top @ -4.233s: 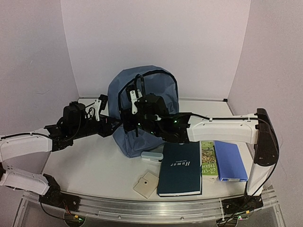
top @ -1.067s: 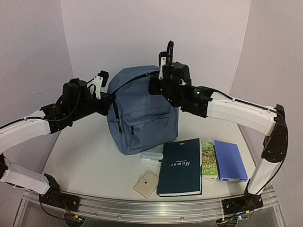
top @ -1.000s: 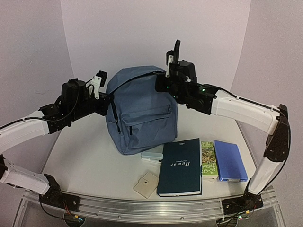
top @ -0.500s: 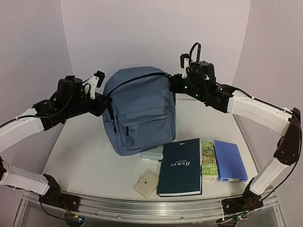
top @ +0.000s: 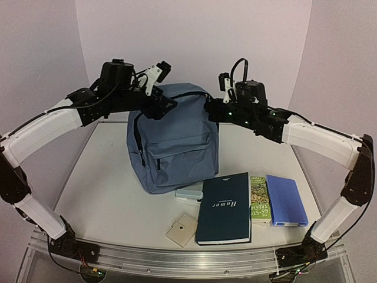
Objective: Pack the student bag
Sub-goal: Unzip the student bag at the center of the board.
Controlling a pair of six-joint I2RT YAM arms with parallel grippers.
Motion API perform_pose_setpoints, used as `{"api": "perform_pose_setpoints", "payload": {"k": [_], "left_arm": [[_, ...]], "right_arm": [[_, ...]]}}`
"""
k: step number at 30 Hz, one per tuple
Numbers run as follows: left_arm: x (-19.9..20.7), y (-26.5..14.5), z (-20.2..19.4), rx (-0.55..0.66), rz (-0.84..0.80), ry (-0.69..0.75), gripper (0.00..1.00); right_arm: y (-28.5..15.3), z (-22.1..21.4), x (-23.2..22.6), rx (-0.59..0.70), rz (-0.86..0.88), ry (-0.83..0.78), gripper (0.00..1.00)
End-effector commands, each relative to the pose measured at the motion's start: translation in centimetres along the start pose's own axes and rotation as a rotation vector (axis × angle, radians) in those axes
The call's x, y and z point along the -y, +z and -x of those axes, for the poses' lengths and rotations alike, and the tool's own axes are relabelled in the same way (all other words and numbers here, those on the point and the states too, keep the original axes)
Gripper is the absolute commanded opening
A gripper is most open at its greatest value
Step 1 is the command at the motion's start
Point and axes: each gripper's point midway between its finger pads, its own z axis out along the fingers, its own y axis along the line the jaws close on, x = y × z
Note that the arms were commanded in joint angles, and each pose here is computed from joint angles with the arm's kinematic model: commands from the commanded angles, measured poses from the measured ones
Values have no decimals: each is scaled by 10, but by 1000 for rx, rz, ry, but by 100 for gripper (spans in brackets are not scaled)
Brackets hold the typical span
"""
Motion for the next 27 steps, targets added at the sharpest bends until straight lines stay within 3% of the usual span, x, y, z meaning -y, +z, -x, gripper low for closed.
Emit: {"api": "perform_pose_setpoints", "payload": {"k": [1,4,8,12,19,27], "left_arm": [[11,16,20,17,33,160,71],[9,25,20,12,56,181,54],[6,24,26,39,85,179,16],[-4,18,33,61,140,157,1],[-19,9,44,48,211,112,0],[-31,10,42,23,274,80,0]], "right_arm": [[-10,12,-5,27,27,19,0],[-11,11,-2,29,12,26,0],[-18,17,13,59,-67,65,0],[-25,20,32,69,-143,102,0],[-25,-9,61,-15,-210,123,0],[-10,-106,94,-230,-280,158,0]]}}
